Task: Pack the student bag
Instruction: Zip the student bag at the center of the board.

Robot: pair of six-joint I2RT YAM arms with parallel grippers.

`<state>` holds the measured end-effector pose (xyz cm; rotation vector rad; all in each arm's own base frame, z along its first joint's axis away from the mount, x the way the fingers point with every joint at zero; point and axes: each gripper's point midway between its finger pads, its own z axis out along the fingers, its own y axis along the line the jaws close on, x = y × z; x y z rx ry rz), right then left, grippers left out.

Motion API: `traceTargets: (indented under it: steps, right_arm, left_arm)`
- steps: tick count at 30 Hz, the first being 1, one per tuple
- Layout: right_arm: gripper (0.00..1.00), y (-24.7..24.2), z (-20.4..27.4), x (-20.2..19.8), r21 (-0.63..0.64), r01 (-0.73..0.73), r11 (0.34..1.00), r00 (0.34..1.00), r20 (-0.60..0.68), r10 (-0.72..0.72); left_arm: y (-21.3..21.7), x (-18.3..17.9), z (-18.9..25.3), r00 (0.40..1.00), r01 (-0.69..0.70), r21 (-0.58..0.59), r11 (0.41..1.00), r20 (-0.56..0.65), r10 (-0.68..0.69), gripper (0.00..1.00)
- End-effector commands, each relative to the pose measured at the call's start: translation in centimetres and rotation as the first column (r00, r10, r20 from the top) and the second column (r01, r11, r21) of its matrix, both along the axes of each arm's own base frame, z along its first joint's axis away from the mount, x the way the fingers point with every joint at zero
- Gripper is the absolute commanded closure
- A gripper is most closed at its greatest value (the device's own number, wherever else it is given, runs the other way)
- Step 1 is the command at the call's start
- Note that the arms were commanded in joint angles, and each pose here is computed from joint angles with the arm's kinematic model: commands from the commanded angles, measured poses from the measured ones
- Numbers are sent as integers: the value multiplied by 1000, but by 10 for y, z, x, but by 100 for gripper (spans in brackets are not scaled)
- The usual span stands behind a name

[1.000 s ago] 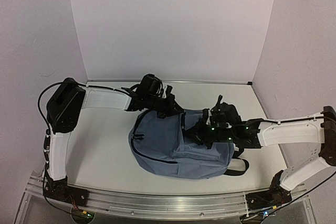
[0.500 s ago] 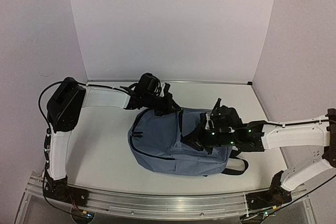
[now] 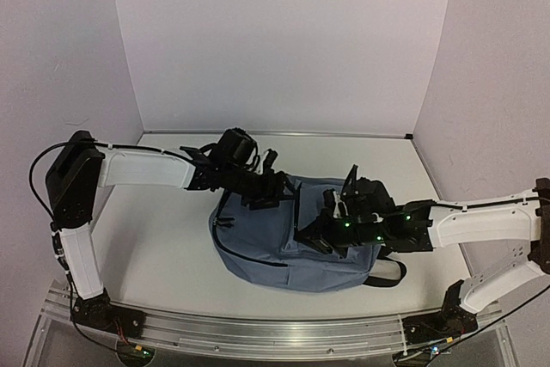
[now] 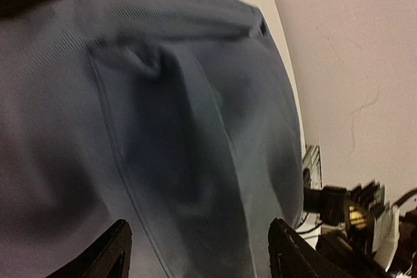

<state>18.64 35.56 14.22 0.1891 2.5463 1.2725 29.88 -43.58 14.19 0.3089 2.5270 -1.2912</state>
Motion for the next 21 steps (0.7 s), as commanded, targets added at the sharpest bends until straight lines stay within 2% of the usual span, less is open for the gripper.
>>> traceTargets:
  steps: [1, 5, 15, 17, 21]
  right_arm:
    - [100, 6, 21, -7, 41, -41, 998, 999, 36, 40]
    - [100, 7, 20, -8, 38, -47, 998, 998, 36, 46]
    - [100, 6, 16, -22, 3, -100, 995, 994, 33, 100]
    - [100, 6, 13, -26, -15, -117, 993, 993, 28, 117]
    - [100, 4, 5, -35, -56, -150, 987, 989, 9, 151]
  left_arm:
    - [-7, -51, 23, 993, 114, -12, 993, 17, -114, 28]
    - [-6, -63, 15, 993, 121, 26, 992, -7, -121, 30]
    - [-7, -62, 0, 995, 97, 49, 994, -27, -96, 83]
    - [-6, -60, 2, 996, 87, 52, 995, -17, -87, 89]
    - [-4, -58, 3, 997, 81, 62, 995, 1, -81, 96]
